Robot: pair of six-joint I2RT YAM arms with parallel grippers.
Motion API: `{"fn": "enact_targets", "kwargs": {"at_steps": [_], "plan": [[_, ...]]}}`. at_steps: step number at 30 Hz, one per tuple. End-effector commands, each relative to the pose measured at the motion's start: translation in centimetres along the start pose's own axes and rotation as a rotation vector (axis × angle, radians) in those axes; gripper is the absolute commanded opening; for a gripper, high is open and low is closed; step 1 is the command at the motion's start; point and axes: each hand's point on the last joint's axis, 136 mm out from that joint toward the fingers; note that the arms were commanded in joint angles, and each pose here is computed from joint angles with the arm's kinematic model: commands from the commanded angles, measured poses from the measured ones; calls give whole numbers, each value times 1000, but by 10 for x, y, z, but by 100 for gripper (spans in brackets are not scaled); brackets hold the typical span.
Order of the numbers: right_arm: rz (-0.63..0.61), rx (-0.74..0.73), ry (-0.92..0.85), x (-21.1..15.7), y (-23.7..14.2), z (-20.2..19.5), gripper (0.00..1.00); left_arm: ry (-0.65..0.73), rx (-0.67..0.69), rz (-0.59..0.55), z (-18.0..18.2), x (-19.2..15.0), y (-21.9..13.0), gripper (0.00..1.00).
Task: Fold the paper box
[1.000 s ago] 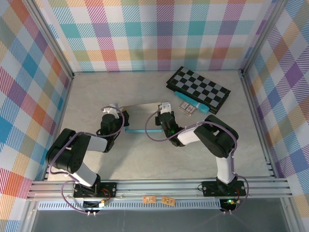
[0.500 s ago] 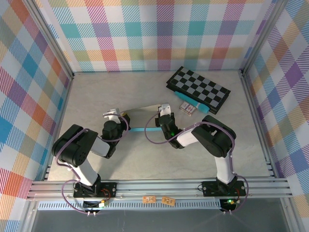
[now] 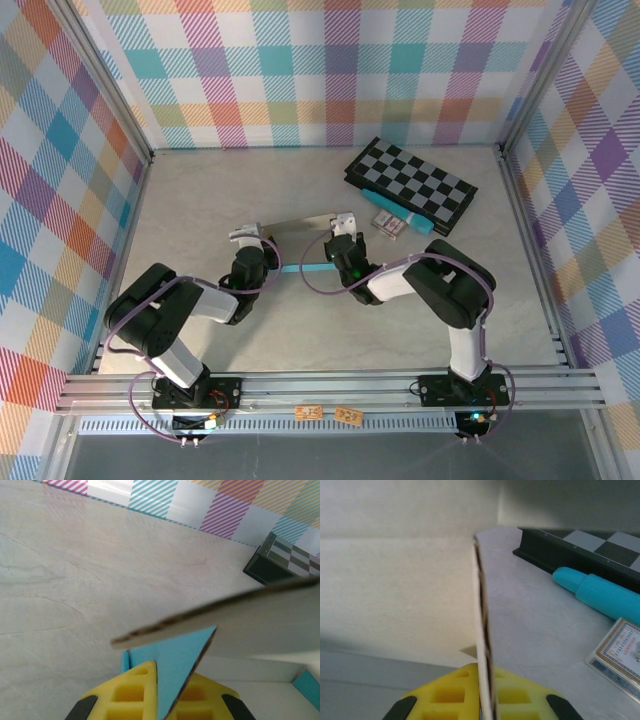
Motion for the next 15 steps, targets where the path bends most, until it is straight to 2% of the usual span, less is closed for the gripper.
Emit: {"fn": "enact_targets", "kwargs": {"at_steps": [1,4,8,15], "plan": [[155,-1,-38,-32,-7,-9,11,179,35,387,20,-109,-20,0],[178,5,-10,-30,-9,-10,14,195,44,391,19,-111,-19,0],[190,23,20,-23,-14,-10,25,212,51,393,17,-112,-17,0],[225,50,104,-12,-24,-17,30,232,48,396,12,-112,-12,0]]}}
Point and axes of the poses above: each hand's point on the last joint's axis, 136 mm out from that joint toward the fingers, its own y axis out along the fingers, its own z axis along the line the jaws close on, x = y × z, and after that the axes turned 5 degrees about y, right-handed
